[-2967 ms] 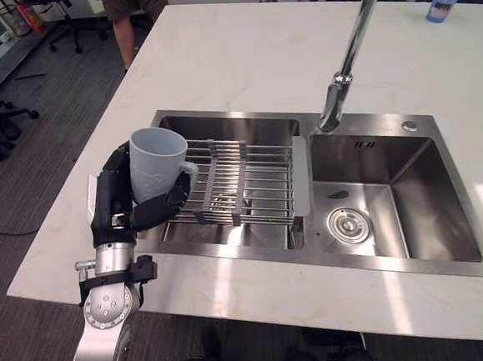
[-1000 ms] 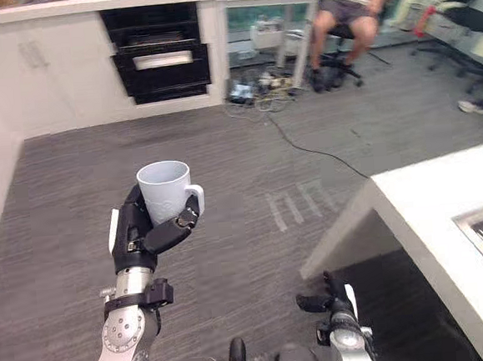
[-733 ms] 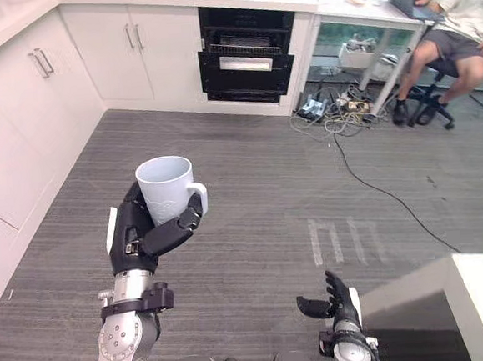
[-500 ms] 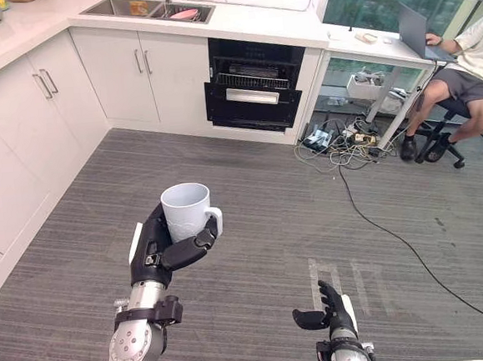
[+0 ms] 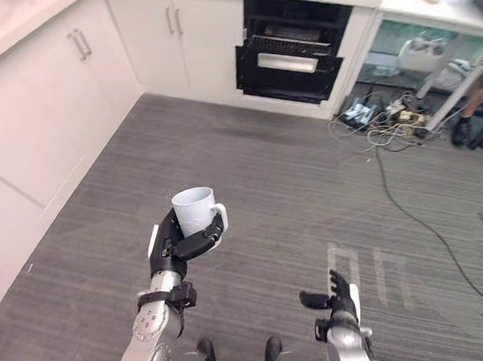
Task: Walk over to the sink, pick up the cup, carry it to the dishwasher, place the cup inside the dishwasher, then close the dishwasher door
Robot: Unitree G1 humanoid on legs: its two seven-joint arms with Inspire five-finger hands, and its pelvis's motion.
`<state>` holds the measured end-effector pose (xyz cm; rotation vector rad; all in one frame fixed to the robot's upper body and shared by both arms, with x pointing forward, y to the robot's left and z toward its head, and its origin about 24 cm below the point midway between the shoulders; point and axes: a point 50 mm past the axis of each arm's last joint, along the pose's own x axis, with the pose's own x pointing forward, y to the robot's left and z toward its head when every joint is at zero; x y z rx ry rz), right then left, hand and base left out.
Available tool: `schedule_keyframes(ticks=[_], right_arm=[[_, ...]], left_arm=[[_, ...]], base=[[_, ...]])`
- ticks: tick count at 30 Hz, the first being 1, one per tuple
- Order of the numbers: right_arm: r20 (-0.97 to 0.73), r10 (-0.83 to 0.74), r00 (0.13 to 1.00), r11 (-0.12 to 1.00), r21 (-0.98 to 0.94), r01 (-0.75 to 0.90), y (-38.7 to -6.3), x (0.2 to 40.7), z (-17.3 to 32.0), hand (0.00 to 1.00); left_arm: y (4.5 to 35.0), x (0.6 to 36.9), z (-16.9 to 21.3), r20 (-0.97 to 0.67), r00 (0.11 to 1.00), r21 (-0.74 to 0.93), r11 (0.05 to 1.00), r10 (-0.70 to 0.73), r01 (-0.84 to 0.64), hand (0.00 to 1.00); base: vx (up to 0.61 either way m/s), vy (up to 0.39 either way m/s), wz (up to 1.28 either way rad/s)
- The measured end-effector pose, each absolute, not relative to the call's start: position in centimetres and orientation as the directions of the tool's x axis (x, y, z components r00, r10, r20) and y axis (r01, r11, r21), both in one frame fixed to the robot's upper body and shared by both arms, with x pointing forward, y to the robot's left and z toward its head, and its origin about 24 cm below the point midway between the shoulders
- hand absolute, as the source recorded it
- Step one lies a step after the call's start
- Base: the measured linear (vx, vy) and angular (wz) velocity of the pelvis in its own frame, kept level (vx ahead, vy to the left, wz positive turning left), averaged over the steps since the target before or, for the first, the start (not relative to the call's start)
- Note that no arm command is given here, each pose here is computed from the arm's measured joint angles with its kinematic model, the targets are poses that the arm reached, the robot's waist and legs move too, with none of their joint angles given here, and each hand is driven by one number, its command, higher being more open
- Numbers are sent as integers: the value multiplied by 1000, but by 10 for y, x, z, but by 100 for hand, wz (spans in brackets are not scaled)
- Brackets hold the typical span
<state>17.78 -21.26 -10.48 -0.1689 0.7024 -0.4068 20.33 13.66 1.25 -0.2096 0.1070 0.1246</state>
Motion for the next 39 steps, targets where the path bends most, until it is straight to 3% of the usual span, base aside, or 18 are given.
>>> schedule_keyframes(ticks=[11,20,25,31,39], right_arm=[[-554,-408,726,912,-276,302,-211,191,-94,90],[-383,-434,816,891,-314,327,-234,211,-55,90],[-351,-390,851,916,-237,323,-208,199,-49,90],[-357,-397,846,915,-226,334,-206,203,-51,90],[-438,-392,809,920,-211,332,-195,198,-68,90]], left_arm=[[159,199,12,-124,976,-146,969,181,-198,30],[124,215,18,-116,988,-236,964,99,-125,30],[121,206,35,-31,998,-256,964,61,-67,30],[123,201,27,-67,995,-258,962,77,-92,30],[125,203,25,-74,996,-205,977,46,-61,30]], base=[[261,172,35],[650,-57,85],[507,-205,24],[505,17,-24],[521,311,-58]])
